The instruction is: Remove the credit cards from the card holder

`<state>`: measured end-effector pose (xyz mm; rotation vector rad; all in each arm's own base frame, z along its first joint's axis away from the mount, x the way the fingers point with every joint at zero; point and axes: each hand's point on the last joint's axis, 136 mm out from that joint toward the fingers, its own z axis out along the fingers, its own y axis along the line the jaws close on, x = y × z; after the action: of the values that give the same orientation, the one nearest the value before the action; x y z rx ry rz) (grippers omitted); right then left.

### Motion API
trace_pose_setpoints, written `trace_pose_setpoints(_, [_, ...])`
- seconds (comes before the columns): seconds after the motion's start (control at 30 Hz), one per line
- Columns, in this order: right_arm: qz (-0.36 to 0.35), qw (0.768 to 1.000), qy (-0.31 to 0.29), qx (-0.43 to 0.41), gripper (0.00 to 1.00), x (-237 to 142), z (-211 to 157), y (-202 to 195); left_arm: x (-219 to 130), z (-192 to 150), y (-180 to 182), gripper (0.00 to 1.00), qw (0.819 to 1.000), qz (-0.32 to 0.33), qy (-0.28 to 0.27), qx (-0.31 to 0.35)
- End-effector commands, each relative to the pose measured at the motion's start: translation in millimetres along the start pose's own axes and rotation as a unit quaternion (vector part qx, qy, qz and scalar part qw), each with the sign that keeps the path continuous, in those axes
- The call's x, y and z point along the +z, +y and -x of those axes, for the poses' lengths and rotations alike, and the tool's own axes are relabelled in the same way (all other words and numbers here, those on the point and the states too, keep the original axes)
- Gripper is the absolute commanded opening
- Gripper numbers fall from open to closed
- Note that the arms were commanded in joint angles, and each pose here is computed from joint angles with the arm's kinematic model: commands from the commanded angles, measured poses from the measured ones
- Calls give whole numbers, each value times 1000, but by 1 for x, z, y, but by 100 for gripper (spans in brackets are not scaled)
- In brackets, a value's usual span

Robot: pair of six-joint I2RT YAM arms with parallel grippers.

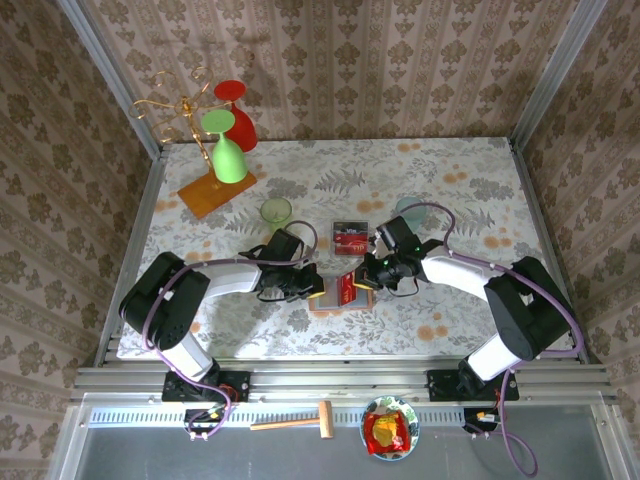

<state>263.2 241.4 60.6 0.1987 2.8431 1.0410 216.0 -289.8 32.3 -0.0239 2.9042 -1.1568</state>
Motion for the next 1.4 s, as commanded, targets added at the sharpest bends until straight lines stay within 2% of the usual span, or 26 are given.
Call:
trace_pose_setpoints(0.0, [-3, 1000, -4, -12, 2, -13, 4, 10, -9, 9, -15, 4, 1000, -16, -16, 9])
trace_pose_setpoints(0.2, [-36, 998, 11, -47, 1, -24, 6, 12, -15, 13, -19, 5, 999, -29, -26, 13])
trace_pose_setpoints(0.3, [-63, 993, 35, -93, 0, -31, 3, 10, -17, 14, -18, 5, 999, -35, -29, 12])
trace_pose_setpoints(0.5, [-102, 961, 60, -250, 0, -50, 3, 9, -21, 13, -14, 6, 998, -43, -33, 13])
trace_pose_setpoints(0.6, [-116, 930, 56, -343, 0, -60, 8, 10, -23, 13, -12, 6, 998, -45, -34, 12])
trace_pose_setpoints(0.67, [-113, 903, 77, -408, 0, -66, 6, 15, -24, 12, -11, 6, 998, -46, -33, 12])
trace_pose_setpoints(0.97, [-148, 785, 153, -581, 0, -89, 20, 26, -33, 12, -8, 6, 998, -44, -37, 16])
trace_pose_setpoints(1.2, [-162, 716, 169, -658, 0, -96, 47, 46, -50, 12, 2, 7, 998, -32, -49, 11])
trace_pose_setpoints(1.37, [-166, 687, 179, -685, 0, -94, 65, 57, -62, 14, 11, 8, 998, -28, -64, 1])
